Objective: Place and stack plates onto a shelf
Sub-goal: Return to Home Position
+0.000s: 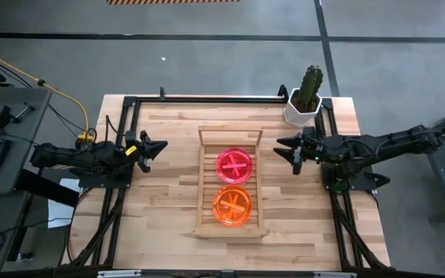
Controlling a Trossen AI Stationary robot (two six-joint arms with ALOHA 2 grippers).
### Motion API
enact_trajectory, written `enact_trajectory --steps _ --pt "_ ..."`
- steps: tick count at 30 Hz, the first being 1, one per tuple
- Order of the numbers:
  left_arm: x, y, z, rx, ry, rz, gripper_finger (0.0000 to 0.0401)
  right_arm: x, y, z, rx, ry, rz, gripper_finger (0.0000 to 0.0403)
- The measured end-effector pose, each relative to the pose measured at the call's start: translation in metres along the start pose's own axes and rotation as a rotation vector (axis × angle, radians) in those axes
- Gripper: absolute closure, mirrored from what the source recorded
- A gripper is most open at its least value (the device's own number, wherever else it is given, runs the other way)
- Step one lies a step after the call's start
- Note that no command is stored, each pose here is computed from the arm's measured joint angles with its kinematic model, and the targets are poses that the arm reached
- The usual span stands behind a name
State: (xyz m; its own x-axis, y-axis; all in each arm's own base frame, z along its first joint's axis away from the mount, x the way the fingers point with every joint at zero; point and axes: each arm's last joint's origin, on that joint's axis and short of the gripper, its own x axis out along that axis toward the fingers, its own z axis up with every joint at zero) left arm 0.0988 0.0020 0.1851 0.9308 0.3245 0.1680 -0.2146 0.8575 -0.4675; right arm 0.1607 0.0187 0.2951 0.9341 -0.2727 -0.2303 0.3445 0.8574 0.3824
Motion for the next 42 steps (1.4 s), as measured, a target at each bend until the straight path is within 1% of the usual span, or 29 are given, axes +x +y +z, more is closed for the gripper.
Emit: enact_trajectory --steps 4,5,7,10,12,14,15,16,20,24,30,36,42 --pt "0.0 0.0 -0.001 0.003 0.007 0.003 0.04 -0.012 -0.008 -0.003 -0.035 0.051 -0.025 0.0212" --pt "0.0 0.0 -0.001 0.004 0.008 0.003 0.04 -0.014 -0.01 -0.004 -0.043 0.061 -0.026 0.0218" --pt "0.0 0.0 -0.001 0.004 0.008 0.003 0.04 -0.018 -0.014 -0.009 -0.056 0.074 0.009 0.024" --pt "0.0 0.0 -0.001 0.003 0.008 0.002 0.04 -0.022 -0.021 -0.022 -0.036 0.115 0.079 0.0293" --pt "0.0 0.0 -0.001 0.003 0.008 0.002 0.04 -0.025 -0.028 -0.034 -0.006 0.14 0.116 0.0336" --pt "0.0 0.0 -0.001 0.003 0.008 0.002 0.04 -0.028 -0.034 -0.044 0.023 0.137 0.163 0.038" --pt "0.0 0.0 -0.001 0.003 0.008 0.002 0.04 -0.029 -0.036 -0.048 0.04 0.129 0.189 0.0391" --pt "0.0 0.0 -0.001 0.003 0.008 0.001 0.04 -0.031 -0.039 -0.051 0.049 0.115 0.214 0.0394" --pt "0.0 0.0 -0.001 0.003 0.008 0.001 0.04 -0.034 -0.046 -0.062 0.078 0.032 0.286 0.0382" --pt "-0.002 0.0 0.001 -0.006 -0.009 -0.008 0.04 -0.034 -0.053 -0.074 0.067 -0.03 0.328 0.0399" --pt "-0.005 0.0 0.006 -0.026 -0.049 -0.024 0.04 -0.029 -0.061 -0.094 0.105 -0.088 0.39 0.0401" --pt "-0.005 0.001 0.002 -0.006 -0.008 -0.007 0.04 -0.025 -0.068 -0.113 0.136 -0.094 0.441 0.0402" --pt "-0.005 0.006 -0.007 0.038 0.079 0.032 0.04 -0.025 -0.069 -0.115 0.062 -0.093 0.43 0.0402"
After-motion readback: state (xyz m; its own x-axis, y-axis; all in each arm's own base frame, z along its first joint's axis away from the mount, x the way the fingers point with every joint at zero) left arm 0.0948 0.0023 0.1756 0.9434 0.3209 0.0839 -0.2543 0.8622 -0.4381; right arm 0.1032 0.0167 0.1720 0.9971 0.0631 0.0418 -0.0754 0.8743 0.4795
